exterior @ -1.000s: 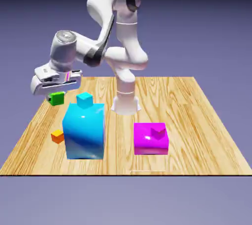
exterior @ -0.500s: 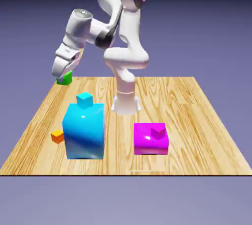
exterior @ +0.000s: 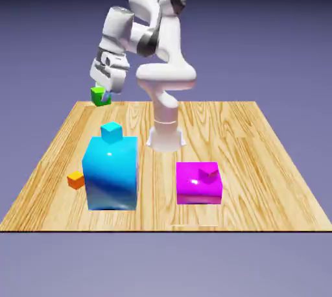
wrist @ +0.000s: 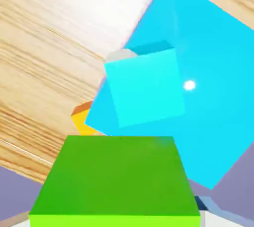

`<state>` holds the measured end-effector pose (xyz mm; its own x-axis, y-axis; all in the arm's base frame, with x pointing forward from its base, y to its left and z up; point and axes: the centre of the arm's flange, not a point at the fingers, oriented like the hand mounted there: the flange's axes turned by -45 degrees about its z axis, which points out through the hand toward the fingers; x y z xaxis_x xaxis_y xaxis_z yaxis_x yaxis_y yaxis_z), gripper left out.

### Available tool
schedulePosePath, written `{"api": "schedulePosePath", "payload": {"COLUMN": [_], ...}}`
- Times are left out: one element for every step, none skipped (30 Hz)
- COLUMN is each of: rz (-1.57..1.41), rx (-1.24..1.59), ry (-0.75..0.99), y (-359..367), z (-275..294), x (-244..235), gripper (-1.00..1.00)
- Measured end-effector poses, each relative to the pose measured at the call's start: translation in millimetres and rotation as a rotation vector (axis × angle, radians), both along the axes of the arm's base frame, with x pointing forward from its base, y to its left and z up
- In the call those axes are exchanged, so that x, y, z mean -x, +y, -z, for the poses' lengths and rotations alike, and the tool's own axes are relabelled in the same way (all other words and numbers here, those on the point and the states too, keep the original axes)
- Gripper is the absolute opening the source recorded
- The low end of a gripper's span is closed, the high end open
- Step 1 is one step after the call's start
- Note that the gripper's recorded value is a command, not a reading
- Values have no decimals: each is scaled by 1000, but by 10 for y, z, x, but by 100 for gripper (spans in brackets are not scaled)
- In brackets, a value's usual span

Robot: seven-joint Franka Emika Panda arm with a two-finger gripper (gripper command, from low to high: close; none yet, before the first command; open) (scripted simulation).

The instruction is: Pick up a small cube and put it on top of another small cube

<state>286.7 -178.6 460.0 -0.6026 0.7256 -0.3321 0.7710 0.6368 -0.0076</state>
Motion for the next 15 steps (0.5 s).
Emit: {"api": "schedulePosePath", "payload": {"rz": [-54,-109,-164,-220,-229,-229,-228,-227,-227,-228,-228,-229,-230,-230,-229], "rx": [-1,-1,-2,-1,-1,-1,0,1,1,1,-1,-2,-4,-4,-2], "ry": [-1,-2,-4,-6,-6,-6,-6,-5,-5,-5,-6,-6,-7,-7,-7], "y": [34,69,105,143,149,149,125,104,85,70,57,49,49,49,60], "z": [22,45,70,96,100,100,216,332,449,565,682,771,771,771,656], "x": [32,63,92,119,123,123,86,55,29,10,-3,-10,-10,-10,-1], "gripper": [-100,-100,-100,-100,-100,-100,-100,-100,-100,-100,-100,100,100,100,100]}}
